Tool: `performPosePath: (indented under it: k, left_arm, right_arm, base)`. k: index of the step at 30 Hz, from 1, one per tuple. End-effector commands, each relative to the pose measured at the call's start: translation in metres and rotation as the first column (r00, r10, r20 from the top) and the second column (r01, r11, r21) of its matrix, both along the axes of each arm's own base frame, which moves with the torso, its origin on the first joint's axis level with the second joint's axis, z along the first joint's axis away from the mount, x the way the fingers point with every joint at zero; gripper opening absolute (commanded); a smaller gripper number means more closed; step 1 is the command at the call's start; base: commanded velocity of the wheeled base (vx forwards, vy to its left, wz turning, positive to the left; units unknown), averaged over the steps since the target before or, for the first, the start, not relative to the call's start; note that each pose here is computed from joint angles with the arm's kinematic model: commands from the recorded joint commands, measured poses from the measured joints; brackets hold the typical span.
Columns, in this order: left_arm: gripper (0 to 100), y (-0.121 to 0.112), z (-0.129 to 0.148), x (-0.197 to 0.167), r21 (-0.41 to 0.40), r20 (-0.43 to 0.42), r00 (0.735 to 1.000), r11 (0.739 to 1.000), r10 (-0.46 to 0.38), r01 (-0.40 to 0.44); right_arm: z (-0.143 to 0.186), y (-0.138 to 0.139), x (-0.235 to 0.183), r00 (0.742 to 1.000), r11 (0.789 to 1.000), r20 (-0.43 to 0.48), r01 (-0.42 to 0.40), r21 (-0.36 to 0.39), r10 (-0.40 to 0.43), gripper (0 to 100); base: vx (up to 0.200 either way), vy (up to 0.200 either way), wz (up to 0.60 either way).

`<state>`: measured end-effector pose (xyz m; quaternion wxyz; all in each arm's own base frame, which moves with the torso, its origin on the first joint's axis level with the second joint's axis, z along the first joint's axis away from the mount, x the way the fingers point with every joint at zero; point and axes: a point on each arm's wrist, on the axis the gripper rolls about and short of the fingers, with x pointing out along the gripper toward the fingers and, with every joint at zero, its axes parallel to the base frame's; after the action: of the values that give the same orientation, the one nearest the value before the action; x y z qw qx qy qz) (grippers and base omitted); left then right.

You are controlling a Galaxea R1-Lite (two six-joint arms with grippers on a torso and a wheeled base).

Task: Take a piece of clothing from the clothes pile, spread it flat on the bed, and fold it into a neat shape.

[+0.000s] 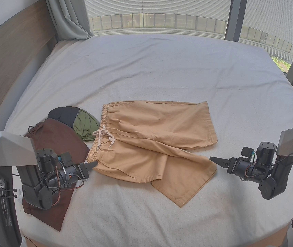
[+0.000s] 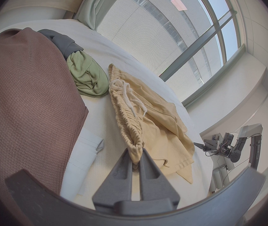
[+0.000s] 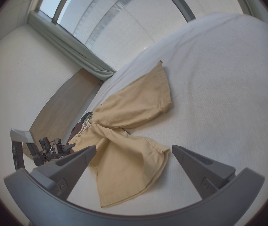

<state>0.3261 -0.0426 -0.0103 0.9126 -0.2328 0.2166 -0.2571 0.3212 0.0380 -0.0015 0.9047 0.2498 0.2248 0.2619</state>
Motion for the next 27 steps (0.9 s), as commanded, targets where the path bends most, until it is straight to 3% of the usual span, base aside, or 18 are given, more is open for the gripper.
performPosePath:
  k: [1,9,21,22,27]
  left_arm:
    - [0,0.0,-0.002,0.001,0.0,-0.003,1.0,1.0,0.0,0.0]
    - [0,0.0,-0.002,0.0,0.0,-0.003,1.0,1.0,-0.002,0.002]
    - [0,0.0,-0.001,0.001,-0.001,-0.002,1.0,1.0,0.0,0.0]
    - [0,0.0,-0.001,0.001,-0.001,-0.002,1.0,1.0,0.0,0.0]
    - [0,0.0,-0.003,0.001,-0.001,-0.007,1.0,1.0,0.0,0.0]
  right_arm:
    - [-0.01,0.0,0.001,0.998,1.0,-0.055,0.005,0.008,-0.005,100]
    - [-0.027,0.004,0.01,0.993,0.998,-0.113,0.026,0.05,-0.02,100]
    - [-0.023,0.012,0.017,0.984,0.986,-0.166,0.083,0.147,-0.059,100]
    - [-0.023,0.012,0.018,0.984,0.985,-0.166,0.084,0.149,-0.059,0]
    - [-0.019,0.011,0.02,0.985,0.982,-0.158,0.09,0.164,-0.064,0]
  base:
    - [0.0,0.0,0.0]
    - [0.0,0.0,0.0]
    - [0.0,0.0,0.0]
    - [0.0,0.0,0.0]
    - [0.0,0.0,0.0]
